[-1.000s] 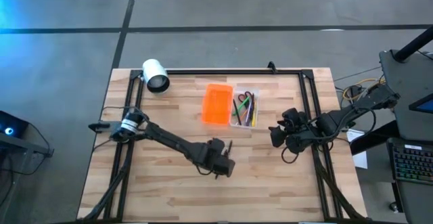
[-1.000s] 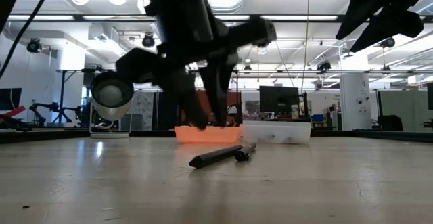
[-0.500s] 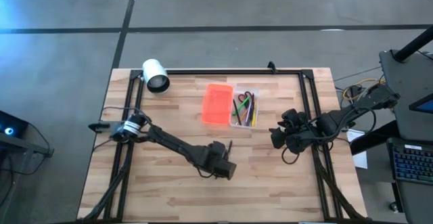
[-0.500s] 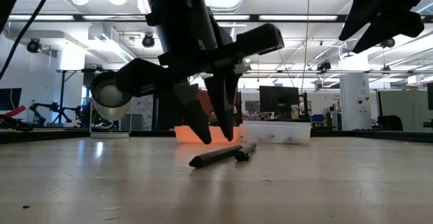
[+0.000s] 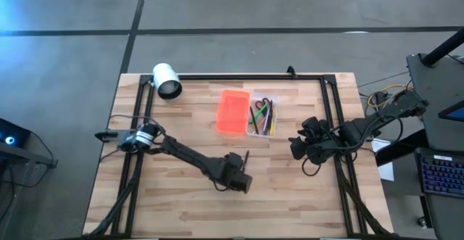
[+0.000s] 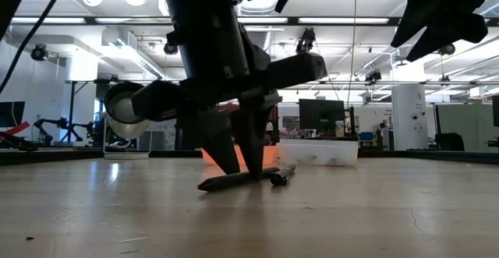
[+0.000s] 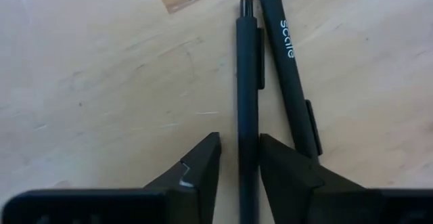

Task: Pick & place school supplies into a supply box
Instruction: Put the left black pen into the orange supply box

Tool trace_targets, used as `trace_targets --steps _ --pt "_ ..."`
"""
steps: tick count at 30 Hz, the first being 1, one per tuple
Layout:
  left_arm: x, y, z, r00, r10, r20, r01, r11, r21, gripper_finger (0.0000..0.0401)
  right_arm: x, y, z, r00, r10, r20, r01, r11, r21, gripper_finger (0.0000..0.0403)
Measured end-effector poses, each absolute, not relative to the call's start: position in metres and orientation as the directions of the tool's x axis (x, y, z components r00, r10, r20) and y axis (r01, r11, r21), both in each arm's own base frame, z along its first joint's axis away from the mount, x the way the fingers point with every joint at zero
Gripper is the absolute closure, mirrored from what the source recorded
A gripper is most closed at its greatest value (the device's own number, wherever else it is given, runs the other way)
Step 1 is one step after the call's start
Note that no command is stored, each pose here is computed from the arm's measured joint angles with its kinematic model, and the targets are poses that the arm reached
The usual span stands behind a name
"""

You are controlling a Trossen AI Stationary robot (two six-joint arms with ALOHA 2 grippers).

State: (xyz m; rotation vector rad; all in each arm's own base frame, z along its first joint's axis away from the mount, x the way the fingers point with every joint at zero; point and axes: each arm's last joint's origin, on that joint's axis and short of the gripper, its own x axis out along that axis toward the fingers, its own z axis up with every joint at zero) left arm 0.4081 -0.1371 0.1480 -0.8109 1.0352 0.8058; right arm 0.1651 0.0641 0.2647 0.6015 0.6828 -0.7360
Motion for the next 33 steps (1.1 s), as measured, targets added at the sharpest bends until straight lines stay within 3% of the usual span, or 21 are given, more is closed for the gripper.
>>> trace_targets --steps 7,15,21,29,33 --pt "0.410 -0.124 0.146 0.272 0.192 -0.943 -0.876 0.455 -0.160 0.0386 0.165 0.064 0.265 0.551 -0.396 -0.734 0.763 0.596 0.251 0.0166" --pt "0.416 -0.112 0.167 0.337 0.241 -0.910 -0.869 0.451 -0.203 0.0390 0.165 0.064 0.265 0.553 -0.398 -0.732 0.771 0.577 0.269 0.0180" --pt "0.422 -0.095 0.223 0.530 0.301 -0.793 -0.820 0.421 -0.388 0.0391 0.164 0.064 0.267 0.570 -0.442 -0.692 0.783 0.548 0.295 0.0189" --pt "0.447 -0.025 0.248 0.660 0.326 -0.676 -0.740 0.437 -0.511 0.0392 0.158 0.065 0.274 0.613 -0.446 -0.652 0.766 0.536 0.353 0.0193" --pt "0.451 0.014 0.248 0.659 0.343 -0.669 -0.745 0.423 -0.517 0.0392 0.156 0.068 0.275 0.626 -0.427 -0.652 0.757 0.533 0.378 0.0193"
